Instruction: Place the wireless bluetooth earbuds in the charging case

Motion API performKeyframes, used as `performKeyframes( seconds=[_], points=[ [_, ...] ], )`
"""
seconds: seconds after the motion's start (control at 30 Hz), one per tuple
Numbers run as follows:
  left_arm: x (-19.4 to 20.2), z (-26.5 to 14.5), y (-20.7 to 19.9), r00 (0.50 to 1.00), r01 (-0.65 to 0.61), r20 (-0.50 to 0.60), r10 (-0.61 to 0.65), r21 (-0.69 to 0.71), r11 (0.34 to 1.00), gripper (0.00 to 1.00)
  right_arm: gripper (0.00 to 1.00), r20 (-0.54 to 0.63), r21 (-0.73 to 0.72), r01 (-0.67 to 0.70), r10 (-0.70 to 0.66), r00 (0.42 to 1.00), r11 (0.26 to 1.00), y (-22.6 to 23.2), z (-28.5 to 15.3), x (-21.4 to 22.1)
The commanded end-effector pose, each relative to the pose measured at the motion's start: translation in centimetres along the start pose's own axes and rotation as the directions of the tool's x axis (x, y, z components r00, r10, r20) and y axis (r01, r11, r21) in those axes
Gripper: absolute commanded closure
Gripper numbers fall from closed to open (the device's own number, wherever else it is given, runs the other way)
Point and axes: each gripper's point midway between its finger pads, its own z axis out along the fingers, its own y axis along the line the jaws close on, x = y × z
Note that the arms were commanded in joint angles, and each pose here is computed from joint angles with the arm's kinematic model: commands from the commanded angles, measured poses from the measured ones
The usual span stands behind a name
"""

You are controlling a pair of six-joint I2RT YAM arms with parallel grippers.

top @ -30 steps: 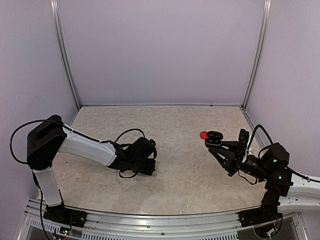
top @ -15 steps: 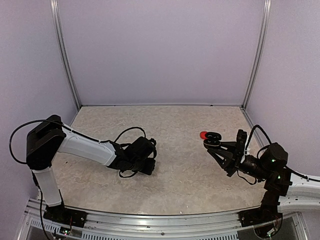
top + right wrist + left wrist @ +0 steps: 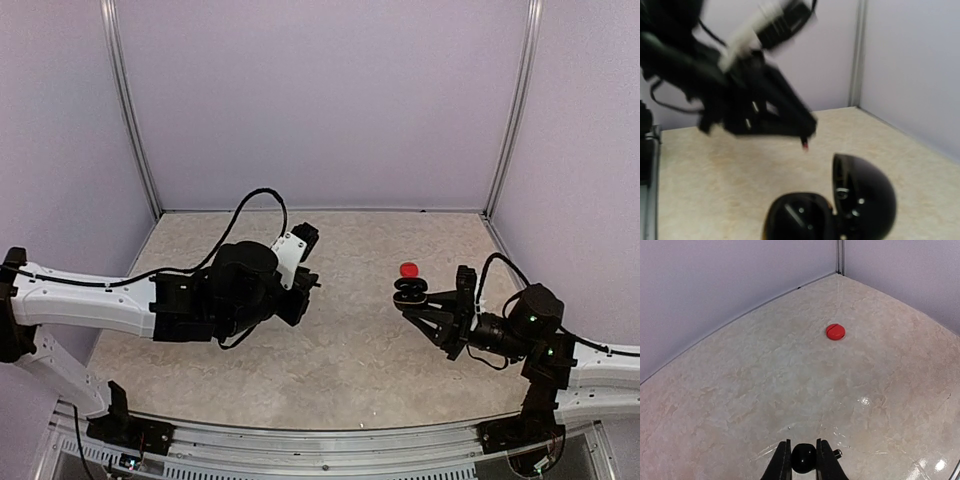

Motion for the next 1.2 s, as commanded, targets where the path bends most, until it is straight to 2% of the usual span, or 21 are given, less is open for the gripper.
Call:
performKeyframes(
  seconds=[0.0,0.23,0.43,0.6,0.77,1.17],
  points=[
    [-5.4,-3.9,-1.1,0.967,-0.170,0.181,0.178,-0.058,0.984,0.84,1.00,0.042,-0.074,-0.036,0.039,0.998,0.997,0.9,0.6,-2.2],
    [-8.4,-8.1,-4.7,0.898,-0.307,0.305,0.317,-0.084,0.948,0.84,1.00,-0.005,-0.161,-0.075,0.075,0.997,0.984,2.2,1.7,-1.8],
    [-8.5,-8.7,-8.5,0.818,-0.470,0.309,0.485,-0.128,0.873,0.85,1.00,-0.023,-0.205,-0.091,0.089,0.996,0.974,2.8,2.2,-1.9],
    [-7.8,-8.5,-11.3,0.768,-0.551,0.307,0.562,-0.130,0.824,0.85,1.00,-0.039,-0.233,-0.101,0.095,0.995,0.967,3.2,2.6,-1.7],
    [-7.6,-8.4,-12.8,0.747,-0.581,0.324,0.581,-0.110,0.807,0.85,1.00,-0.049,-0.257,-0.111,0.102,0.994,0.960,3.6,2.8,-1.6],
    [-7.7,-8.3,-13.0,0.724,-0.606,0.327,0.608,-0.122,0.786,0.85,1.00,-0.062,-0.294,-0.138,0.125,0.990,0.946,4.3,2.9,-1.4]
  ],
)
